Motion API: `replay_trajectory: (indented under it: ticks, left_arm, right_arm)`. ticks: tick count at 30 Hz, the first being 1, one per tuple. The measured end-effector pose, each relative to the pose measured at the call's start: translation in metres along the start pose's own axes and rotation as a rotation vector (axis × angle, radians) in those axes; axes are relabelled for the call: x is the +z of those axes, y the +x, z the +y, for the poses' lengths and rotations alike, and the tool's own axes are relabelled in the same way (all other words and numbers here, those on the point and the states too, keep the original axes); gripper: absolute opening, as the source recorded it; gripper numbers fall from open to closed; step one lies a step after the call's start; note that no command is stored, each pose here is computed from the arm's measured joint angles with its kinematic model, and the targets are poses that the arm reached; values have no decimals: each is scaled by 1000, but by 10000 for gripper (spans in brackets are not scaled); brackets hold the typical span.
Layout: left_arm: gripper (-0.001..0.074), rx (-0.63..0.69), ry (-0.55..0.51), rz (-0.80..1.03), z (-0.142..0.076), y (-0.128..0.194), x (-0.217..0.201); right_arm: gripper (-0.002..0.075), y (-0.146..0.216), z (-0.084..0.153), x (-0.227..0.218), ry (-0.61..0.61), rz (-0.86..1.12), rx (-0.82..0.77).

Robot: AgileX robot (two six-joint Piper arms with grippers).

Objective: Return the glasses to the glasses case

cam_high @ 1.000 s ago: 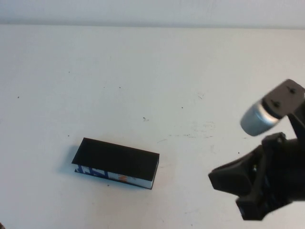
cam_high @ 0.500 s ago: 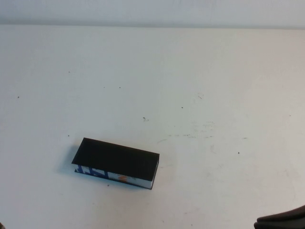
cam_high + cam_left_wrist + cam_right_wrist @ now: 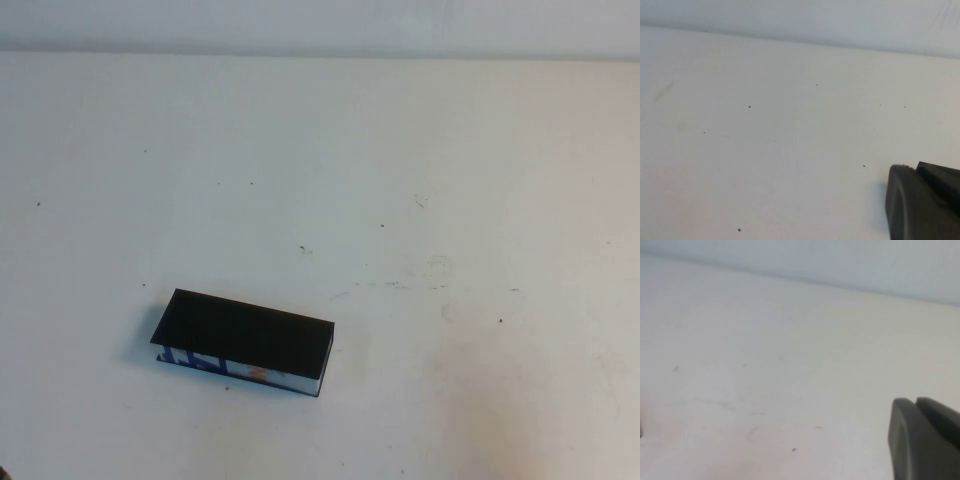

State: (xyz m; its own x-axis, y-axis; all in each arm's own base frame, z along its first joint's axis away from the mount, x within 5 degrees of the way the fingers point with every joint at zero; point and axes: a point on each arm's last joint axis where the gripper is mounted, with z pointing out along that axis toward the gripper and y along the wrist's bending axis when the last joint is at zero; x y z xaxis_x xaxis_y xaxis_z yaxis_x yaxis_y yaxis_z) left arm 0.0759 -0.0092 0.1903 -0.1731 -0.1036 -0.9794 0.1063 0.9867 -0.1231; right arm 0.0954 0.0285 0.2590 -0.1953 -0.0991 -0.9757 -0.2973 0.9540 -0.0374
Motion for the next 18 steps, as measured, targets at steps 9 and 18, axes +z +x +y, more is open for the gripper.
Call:
replay_trajectory:
  ticks: [9, 18]
  left_arm:
    - [-4, 0, 0, 0, 0, 0, 0]
    - [-4, 0, 2, 0, 0, 0, 0]
  right_arm:
    - [-11, 65, -9, -24, 198, -157, 165]
    - [-11, 86, 0, -26, 141, -25, 203]
